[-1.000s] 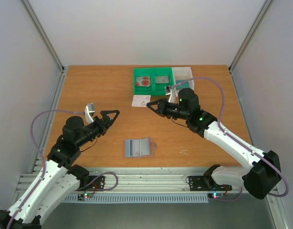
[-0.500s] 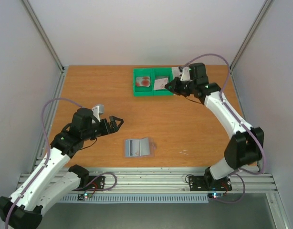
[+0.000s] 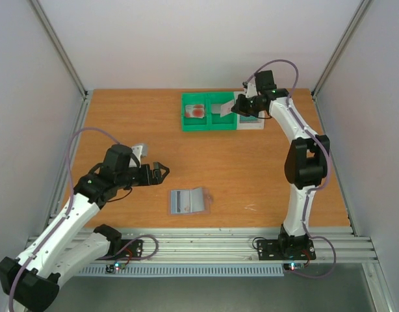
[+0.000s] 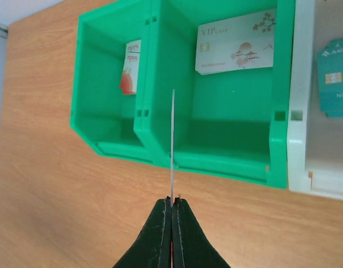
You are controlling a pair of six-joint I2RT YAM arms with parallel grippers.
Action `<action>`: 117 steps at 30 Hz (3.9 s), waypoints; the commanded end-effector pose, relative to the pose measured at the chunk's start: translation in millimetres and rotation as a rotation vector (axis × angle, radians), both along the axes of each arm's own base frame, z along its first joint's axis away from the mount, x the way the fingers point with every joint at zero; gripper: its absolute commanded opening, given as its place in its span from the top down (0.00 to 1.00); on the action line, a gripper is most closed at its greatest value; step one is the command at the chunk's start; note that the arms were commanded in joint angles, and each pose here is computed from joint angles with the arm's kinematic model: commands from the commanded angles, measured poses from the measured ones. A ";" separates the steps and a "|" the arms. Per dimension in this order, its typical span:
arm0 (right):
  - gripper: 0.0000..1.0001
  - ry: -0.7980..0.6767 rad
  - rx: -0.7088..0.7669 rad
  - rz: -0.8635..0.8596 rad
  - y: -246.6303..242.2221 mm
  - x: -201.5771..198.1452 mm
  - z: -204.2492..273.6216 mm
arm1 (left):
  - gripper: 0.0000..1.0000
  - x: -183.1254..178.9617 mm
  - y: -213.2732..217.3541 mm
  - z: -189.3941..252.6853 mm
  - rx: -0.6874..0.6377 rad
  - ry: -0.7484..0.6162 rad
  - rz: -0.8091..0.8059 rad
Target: Take the credit cards out of the card holder
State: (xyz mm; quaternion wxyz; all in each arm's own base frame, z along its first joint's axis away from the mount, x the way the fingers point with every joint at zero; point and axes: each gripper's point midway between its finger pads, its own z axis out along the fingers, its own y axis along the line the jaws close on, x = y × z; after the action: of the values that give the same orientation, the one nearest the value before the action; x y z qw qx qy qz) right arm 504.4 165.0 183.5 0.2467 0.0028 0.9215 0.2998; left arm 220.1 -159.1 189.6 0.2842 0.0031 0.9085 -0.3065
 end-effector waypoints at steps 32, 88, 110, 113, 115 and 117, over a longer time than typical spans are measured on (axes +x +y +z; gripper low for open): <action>0.98 0.038 -0.006 0.009 13.2 104.5 -79.3 | 0.01 21.1 0.0 9.9 0.109 -0.059 -0.042; 0.67 0.328 0.080 0.043 84.7 -162.8 -23.7 | 0.37 -6.4 -59.2 -121.7 -0.169 0.469 -0.146; 0.73 0.343 0.037 0.270 170.8 -289.8 -91.0 | 0.40 -18.9 -54.8 -123.8 -0.251 0.407 -0.118; 0.73 0.348 0.031 0.302 175.2 -290.9 -99.2 | 0.39 -20.8 -57.7 -118.2 -0.293 0.382 -0.134; 0.73 0.361 0.008 0.298 173.2 -291.3 -108.6 | 0.39 -21.5 -59.5 -118.3 -0.314 0.371 -0.143; 0.73 0.374 0.006 0.298 174.0 -292.7 -118.8 | 0.39 -20.2 -62.1 -117.0 -0.335 0.360 -0.152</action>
State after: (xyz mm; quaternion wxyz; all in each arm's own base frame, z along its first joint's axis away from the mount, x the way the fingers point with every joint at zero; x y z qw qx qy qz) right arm 209.9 332.9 75.0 0.0185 -0.0634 0.9422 0.3285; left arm 193.4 -211.0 60.0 0.0650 -0.0491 0.8995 -0.4293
